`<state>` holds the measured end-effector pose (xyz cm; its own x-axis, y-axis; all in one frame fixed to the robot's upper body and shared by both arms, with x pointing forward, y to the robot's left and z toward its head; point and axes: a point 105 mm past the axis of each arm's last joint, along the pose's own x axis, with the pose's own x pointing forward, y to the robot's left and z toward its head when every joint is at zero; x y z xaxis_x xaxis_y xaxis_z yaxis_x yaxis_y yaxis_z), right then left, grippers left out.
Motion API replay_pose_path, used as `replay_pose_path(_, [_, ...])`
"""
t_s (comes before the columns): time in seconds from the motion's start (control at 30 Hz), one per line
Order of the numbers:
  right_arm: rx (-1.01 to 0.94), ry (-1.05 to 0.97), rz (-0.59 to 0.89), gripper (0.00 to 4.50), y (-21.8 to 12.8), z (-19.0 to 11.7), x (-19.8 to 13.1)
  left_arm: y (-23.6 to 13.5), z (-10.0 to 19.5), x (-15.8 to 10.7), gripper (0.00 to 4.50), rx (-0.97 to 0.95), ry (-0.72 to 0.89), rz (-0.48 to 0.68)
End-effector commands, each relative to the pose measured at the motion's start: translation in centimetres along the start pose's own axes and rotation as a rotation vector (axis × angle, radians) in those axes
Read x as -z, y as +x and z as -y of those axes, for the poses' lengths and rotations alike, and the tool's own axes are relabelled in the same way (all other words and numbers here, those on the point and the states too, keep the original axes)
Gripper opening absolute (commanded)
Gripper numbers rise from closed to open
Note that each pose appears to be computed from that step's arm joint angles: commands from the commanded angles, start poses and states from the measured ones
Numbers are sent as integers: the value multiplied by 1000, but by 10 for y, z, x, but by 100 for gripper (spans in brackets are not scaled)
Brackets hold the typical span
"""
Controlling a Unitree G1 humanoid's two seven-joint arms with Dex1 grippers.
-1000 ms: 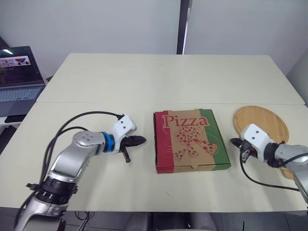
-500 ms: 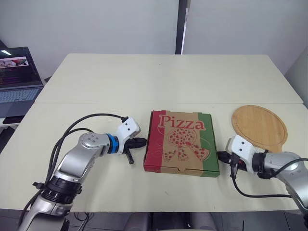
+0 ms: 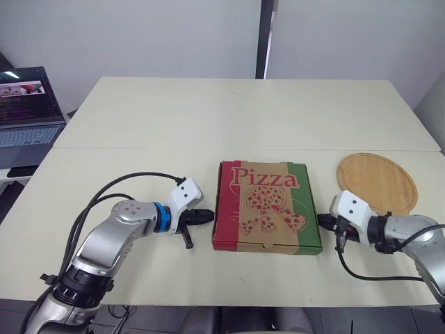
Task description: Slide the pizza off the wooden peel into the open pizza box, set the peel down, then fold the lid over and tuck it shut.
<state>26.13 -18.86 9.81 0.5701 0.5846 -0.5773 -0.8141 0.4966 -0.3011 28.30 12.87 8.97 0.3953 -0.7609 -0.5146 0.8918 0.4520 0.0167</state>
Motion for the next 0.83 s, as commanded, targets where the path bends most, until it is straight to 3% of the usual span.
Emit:
replay_pose_path(0.03, [24, -50, 19, 3, -6, 7, -9, -8, -3, -7, 0, -22, 33, 21])
replay_pose_path(0.2, [152, -21, 38, 3, -35, 33, -5, -41, -26, -2, 0, -157, 3, 33])
replay_pose_path(0.4, [427, -42, 7, 3, -103, 85, 23, -105, -56, 32, 0, -395, -44, 22])
replay_pose_path(0.53, [562, 14, -96, 3, -149, 115, 63, -141, -69, 65, 0, -589, -54, -20])
replay_pose_path(0.63, [646, 65, -145, 3, -167, 129, 86, -152, -68, 80, 0, -636, -87, -25])
replay_pose_path(0.83, [683, 99, -190, 3, -171, 140, 110, -148, -62, 91, 0, -649, -135, -9])
